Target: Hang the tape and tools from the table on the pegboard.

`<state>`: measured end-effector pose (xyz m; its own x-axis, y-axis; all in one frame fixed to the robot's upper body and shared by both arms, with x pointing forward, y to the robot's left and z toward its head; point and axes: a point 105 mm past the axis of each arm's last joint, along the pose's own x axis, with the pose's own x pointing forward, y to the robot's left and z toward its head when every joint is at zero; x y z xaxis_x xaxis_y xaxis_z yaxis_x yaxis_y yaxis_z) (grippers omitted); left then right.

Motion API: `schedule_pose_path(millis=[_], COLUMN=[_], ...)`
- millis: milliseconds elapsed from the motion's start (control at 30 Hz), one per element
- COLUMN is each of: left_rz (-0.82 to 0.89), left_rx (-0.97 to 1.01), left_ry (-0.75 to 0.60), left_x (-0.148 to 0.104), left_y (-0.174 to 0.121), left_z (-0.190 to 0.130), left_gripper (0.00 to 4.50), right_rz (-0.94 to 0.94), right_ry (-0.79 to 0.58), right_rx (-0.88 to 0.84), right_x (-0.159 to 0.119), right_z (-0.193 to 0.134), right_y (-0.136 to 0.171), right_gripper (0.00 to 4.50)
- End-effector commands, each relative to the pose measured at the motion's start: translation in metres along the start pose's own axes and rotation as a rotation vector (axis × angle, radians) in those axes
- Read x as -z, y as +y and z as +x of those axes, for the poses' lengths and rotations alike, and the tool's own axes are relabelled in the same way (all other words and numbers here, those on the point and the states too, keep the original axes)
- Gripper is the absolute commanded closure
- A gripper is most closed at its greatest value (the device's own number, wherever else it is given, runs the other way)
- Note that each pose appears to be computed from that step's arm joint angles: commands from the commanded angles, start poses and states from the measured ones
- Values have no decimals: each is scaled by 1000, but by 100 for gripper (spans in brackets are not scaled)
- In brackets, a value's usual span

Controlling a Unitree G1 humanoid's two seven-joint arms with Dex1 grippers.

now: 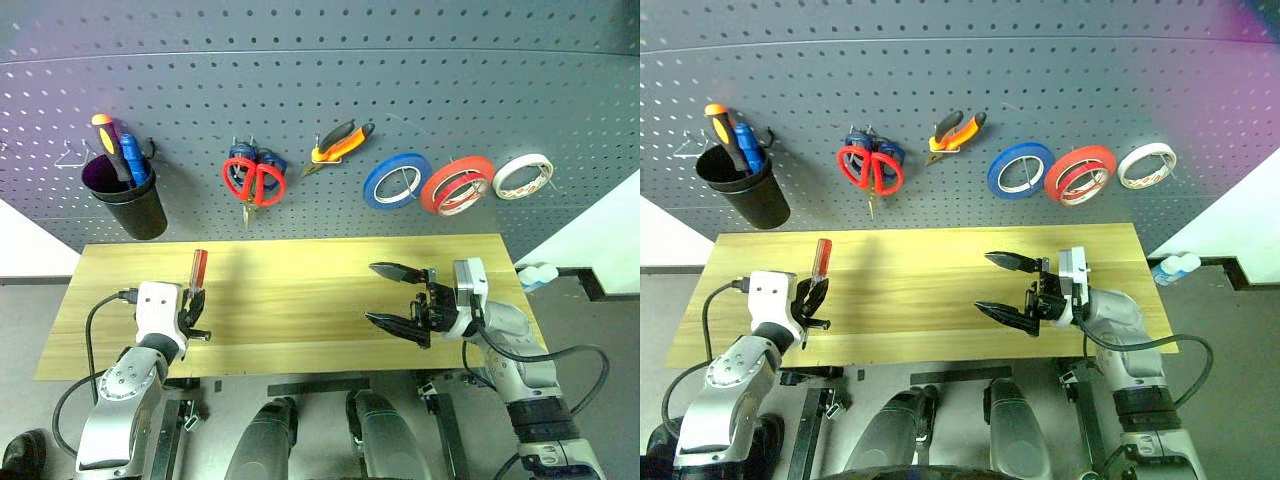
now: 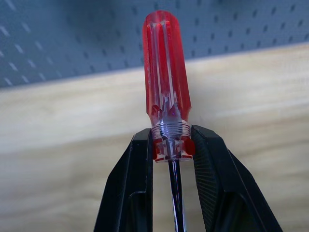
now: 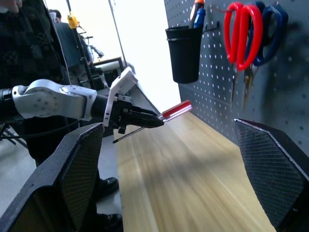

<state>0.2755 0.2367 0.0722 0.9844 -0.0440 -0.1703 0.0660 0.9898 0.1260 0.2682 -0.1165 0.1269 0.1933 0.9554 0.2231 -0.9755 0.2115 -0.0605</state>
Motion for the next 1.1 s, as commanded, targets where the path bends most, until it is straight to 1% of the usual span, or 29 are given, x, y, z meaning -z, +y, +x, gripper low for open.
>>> schedule_pose_path(millis=[33, 233, 300, 433, 500, 700, 867, 1033, 1100], left_rz=[64, 140, 164, 209, 238, 345, 383, 398, 413], left_rx=[6, 35, 29, -6, -25, -58, -90, -157, -184], left_ry=[-121, -245, -311, -374, -426, -559, -626, -672, -696], left_x=[-27, -50, -63, -75, -85, -116, -136, -153, -165], left_y=[-2, -7, -7, -1, 2, 7, 12, 28, 36], left_z=[-3, -4, -6, -7, -10, -12, -10, -11, -11], left_gripper=[369, 369, 369, 369, 369, 369, 369, 369, 369], right_rz=[-23, -18, -17, -1, 29, 75, 108, 145, 160], right_ry=[-37, -79, -83, -105, -142, -193, -230, -257, -285], right_rx=[0, 23, 27, 48, 69, 118, 153, 178, 197], right_x=[-6, -7, -7, -6, -7, -4, -2, 0, -2], right_z=[1, 2, 2, 0, -2, -6, -9, -12, -13], right_y=[-5, -12, -14, -17, -20, -23, -21, -19, -20], right_gripper=[0, 0, 0, 0, 0, 0, 0, 0, 0])
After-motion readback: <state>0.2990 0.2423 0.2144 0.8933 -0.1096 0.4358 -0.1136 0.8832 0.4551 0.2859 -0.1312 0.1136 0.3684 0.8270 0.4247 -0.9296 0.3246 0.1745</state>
